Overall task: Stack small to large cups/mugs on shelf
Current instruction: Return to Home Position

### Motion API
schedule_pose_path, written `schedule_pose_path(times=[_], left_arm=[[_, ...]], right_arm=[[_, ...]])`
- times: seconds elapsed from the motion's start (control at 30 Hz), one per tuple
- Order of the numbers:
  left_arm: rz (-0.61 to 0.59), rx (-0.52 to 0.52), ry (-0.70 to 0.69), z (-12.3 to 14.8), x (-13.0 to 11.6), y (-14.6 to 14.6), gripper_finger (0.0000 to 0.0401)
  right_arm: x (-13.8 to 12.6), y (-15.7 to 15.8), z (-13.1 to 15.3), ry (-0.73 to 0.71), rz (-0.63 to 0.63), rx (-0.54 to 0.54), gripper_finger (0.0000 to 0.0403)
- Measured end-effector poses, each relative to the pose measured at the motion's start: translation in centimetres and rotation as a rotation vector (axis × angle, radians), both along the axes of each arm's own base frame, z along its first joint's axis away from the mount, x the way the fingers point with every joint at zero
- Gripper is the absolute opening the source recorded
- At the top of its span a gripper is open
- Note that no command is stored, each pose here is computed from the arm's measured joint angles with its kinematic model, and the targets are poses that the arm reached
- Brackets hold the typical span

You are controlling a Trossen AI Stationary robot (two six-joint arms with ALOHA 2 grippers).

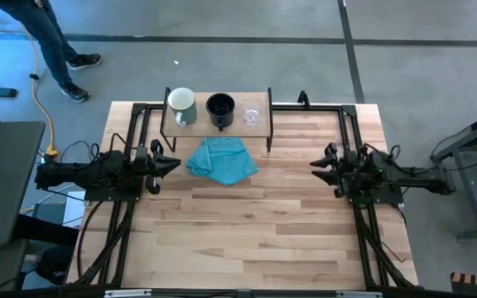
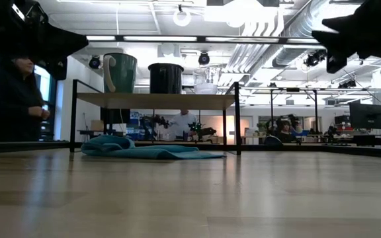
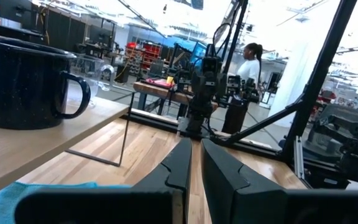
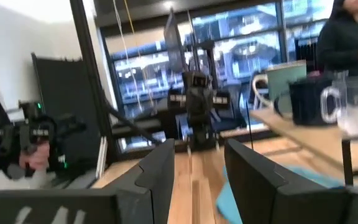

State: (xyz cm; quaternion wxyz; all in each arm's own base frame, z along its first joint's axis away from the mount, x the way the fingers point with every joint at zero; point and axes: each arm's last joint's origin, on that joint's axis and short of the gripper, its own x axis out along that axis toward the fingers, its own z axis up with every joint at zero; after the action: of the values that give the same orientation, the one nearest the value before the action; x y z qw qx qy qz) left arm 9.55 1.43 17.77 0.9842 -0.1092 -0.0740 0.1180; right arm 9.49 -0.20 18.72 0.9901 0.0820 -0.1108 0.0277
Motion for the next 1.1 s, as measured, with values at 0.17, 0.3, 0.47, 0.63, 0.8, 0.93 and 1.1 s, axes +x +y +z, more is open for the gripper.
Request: schedule_pose_path(times=[0.17, 0.3, 0.47, 0.63, 0.8, 0.93, 1.1], left_arm=[[0.000, -0.001, 0.008, -0.1, 0.0, 0.0, 0.0026], [0.000, 0.000, 0.009, -0.1, 0.0, 0.0, 0.0026], [0.000, 0.000, 0.018, -0.2, 0.0, 0.0, 0.0026], [0.000, 0.001, 0.027, -0.2, 0.0, 0.0, 0.0026], [0.000, -0.004, 0.066, -0.6, 0.1, 0.0, 0.0026], [0.000, -0.005, 0.069, -0.7, 0.1, 0.0, 0.0026], [-0.001, -0.001, 0.085, -0.8, 0.1, 0.0, 0.0026]], right_arm=[[0.2, 0.0, -1.0, 0.100, 0.002, 0.003, 0.0134], [0.2, 0.0, -1.5, 0.160, 0.000, -0.004, 0.0134], [0.2, 0.0, -1.9, 0.197, -0.001, -0.014, 0.0134], [0.2, -0.1, -1.9, 0.201, -0.024, -0.019, 0.0134], [0.3, -0.1, -1.9, 0.202, -0.023, -0.014, 0.0134], [0.3, -0.1, -1.9, 0.203, -0.023, -0.011, 0.0134], [0.3, -0.1, -1.9, 0.203, -0.023, -0.008, 0.0134]])
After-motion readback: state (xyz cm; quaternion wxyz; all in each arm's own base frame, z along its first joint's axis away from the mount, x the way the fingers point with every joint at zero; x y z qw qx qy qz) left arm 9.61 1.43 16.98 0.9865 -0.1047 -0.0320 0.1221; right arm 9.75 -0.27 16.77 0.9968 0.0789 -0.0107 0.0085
